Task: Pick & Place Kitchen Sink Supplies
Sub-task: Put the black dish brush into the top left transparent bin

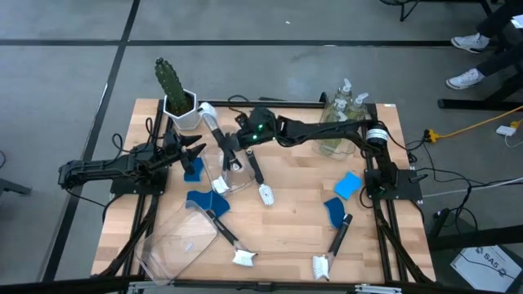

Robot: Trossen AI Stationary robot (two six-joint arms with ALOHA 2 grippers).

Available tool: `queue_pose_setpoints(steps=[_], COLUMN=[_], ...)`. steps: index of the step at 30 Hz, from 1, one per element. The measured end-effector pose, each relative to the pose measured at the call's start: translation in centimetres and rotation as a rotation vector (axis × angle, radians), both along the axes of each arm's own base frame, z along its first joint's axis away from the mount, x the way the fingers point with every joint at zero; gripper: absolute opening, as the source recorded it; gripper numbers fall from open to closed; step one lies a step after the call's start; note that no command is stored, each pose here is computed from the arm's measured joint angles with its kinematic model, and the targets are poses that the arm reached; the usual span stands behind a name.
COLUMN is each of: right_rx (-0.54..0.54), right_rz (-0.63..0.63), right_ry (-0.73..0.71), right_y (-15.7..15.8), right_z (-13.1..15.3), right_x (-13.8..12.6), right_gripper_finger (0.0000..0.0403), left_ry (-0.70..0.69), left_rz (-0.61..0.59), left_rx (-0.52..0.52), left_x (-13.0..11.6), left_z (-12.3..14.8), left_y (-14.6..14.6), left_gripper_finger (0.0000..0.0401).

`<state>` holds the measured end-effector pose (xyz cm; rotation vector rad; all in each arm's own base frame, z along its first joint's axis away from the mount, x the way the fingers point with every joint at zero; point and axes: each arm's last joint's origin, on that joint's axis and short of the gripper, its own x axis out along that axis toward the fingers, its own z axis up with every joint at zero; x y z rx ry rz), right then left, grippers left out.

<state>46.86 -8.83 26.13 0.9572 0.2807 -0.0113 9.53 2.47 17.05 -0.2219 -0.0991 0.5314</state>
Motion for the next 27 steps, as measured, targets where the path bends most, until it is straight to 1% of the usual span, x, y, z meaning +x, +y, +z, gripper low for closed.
queue_pose_setpoints(steps=[4, 9, 17, 23, 27], right_rx=[-0.043, -0.053, -0.091, -0.12, -0.17], right_rz=[-0.082, -0.168, -0.254, -0.291, -0.27], right_ry=[0.099, 0.127, 0.236, 0.285, 0.289], right_y=[1.1, 2.2, 4.0, 4.7, 5.0], right_z=[-0.2, -0.3, -1.2, -1.6, -1.7], right_x=[0.1, 0.3, 0.1, -0.1, -0.1], right_gripper_finger=[0.0108, 0.0108, 0.0108, 0.0127, 0.0141], left_ry=[0.0, 0.0, 0.0, 0.0, 0.0], left_rz=[0.0, 0.0, 0.0, 0.0, 0.0], left_rx=[0.0, 0.0, 0.0, 0.0, 0.0], left_x=[0.0, 0.0, 0.0, 0.0, 0.0], left_z=[0.0, 0.0, 0.0, 0.0, 0.0], left_y=[0.0, 0.0, 0.0, 0.0, 0.0], left_gripper_finger=[0.019, 0.0189, 0.019, 0.0191, 0.019])
